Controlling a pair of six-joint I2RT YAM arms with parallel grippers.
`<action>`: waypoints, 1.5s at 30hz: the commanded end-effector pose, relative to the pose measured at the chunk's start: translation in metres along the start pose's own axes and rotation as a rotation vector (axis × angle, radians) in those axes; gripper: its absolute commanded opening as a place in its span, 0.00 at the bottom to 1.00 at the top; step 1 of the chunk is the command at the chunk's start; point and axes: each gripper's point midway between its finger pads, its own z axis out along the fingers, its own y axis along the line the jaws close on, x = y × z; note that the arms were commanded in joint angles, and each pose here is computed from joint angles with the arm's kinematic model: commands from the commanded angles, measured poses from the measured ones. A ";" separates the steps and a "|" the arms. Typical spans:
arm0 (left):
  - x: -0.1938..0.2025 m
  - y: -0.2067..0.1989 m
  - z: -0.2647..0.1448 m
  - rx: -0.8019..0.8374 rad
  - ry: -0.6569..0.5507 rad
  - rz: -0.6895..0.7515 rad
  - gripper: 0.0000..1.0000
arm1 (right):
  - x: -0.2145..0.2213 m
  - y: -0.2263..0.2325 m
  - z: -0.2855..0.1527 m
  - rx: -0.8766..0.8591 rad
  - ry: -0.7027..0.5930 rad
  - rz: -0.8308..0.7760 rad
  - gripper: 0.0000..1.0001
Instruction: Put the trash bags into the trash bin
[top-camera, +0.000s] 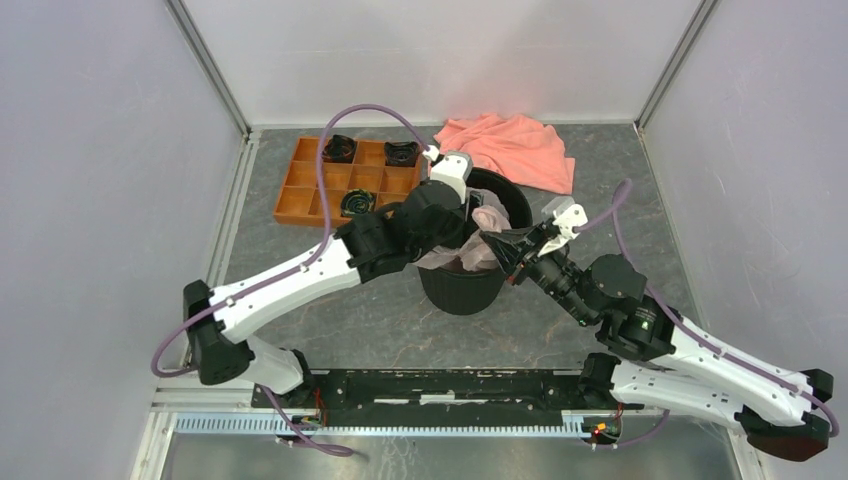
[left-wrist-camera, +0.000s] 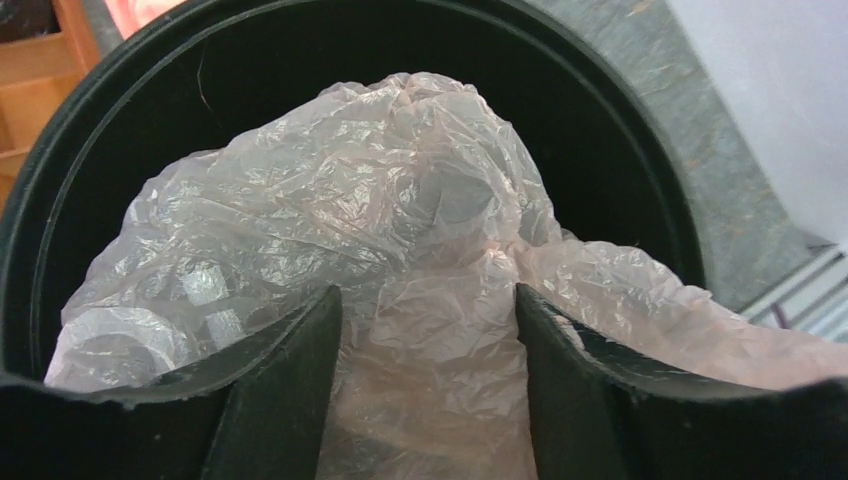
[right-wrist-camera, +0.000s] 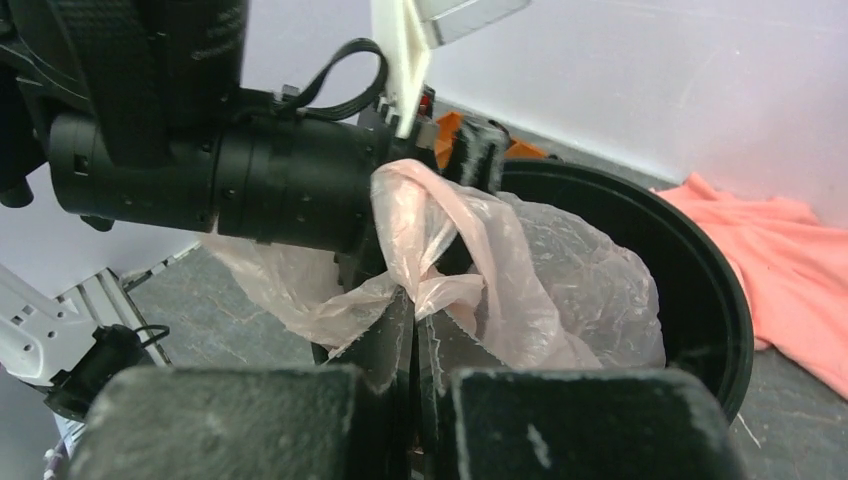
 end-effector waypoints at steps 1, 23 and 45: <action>-0.012 0.005 0.012 -0.086 -0.014 0.012 0.72 | -0.013 -0.009 0.000 0.065 -0.009 0.047 0.01; -0.141 0.042 -0.134 -0.063 -0.487 -0.056 1.00 | -0.015 -0.074 -0.013 0.484 0.028 0.062 0.01; -0.078 0.047 -0.119 -0.013 -0.348 -0.061 1.00 | -0.019 -0.053 0.085 -0.145 0.200 0.211 0.01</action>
